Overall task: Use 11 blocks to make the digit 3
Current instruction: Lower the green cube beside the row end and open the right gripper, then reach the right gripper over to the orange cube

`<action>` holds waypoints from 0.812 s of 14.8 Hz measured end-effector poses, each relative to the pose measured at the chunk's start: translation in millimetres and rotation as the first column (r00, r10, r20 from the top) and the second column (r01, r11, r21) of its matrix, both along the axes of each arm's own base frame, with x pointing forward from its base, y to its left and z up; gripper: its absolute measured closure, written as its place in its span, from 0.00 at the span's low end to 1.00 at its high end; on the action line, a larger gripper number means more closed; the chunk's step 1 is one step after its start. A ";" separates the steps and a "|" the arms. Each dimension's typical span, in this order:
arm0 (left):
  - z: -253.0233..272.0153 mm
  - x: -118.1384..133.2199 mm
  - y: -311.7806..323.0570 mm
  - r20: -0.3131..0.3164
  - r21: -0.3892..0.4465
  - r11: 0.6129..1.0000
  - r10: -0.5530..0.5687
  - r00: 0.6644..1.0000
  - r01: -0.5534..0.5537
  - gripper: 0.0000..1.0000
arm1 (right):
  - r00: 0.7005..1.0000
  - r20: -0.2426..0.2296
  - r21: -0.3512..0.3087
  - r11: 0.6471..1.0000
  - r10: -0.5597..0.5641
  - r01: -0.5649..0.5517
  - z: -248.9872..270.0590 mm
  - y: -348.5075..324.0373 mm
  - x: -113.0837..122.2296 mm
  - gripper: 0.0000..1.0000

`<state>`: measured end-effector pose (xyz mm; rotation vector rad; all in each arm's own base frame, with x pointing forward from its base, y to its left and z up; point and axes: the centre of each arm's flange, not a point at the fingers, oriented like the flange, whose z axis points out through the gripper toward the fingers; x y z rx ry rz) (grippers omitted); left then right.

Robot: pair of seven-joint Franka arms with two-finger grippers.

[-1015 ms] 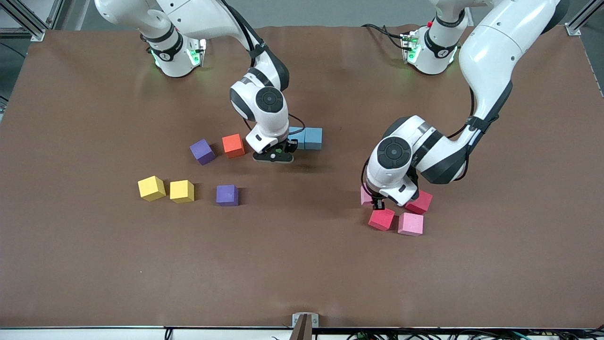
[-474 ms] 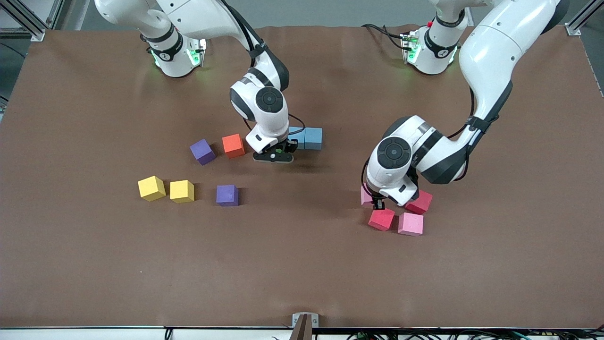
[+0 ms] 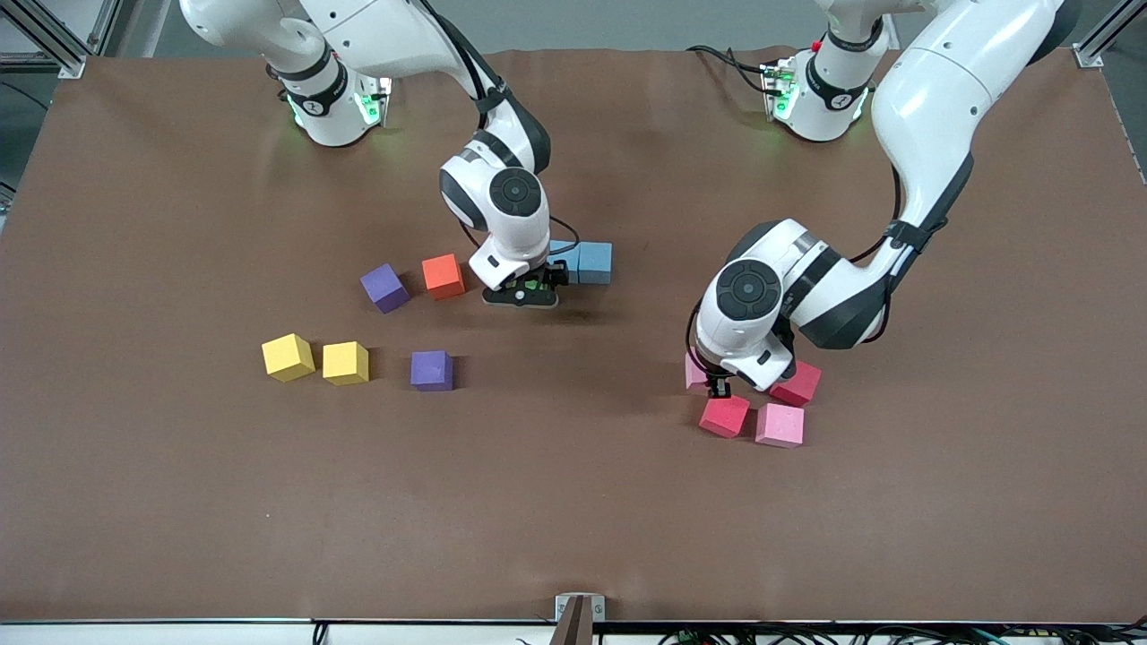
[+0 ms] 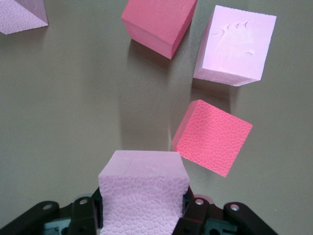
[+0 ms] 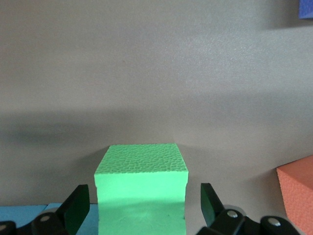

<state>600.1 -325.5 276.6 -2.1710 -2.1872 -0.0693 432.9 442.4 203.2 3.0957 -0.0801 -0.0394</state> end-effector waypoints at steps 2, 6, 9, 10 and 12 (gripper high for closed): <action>0.0 0.0 0.0 0.000 0.000 1.000 0.000 1.000 0.000 0.44 | 1.000 0.002 0.001 1.000 -0.002 0.002 3.2 0.5 1.9 0.00; -0.1 -0.1 0.0 0.000 0.000 1.000 0.000 1.000 0.000 0.44 | 1.000 0.000 -0.004 1.000 -0.012 0.012 30.6 -12.0 20.6 0.00; -0.1 -0.1 0.0 0.000 0.000 1.000 0.000 1.000 0.000 0.44 | 0.998 -0.023 -0.028 0.998 -0.061 0.060 71.6 -38.2 37.3 0.00; -0.1 -0.1 0.0 0.000 0.000 1.000 0.000 1.000 0.000 0.44 | 0.996 -0.037 -0.041 0.996 -0.081 0.080 87.2 -50.0 42.3 0.00; -0.3 -0.1 0.0 -0.001 0.000 1.000 0.000 1.000 0.000 0.44 | 0.989 -0.058 -0.061 0.989 -0.136 0.132 119.4 -80.8 55.0 0.00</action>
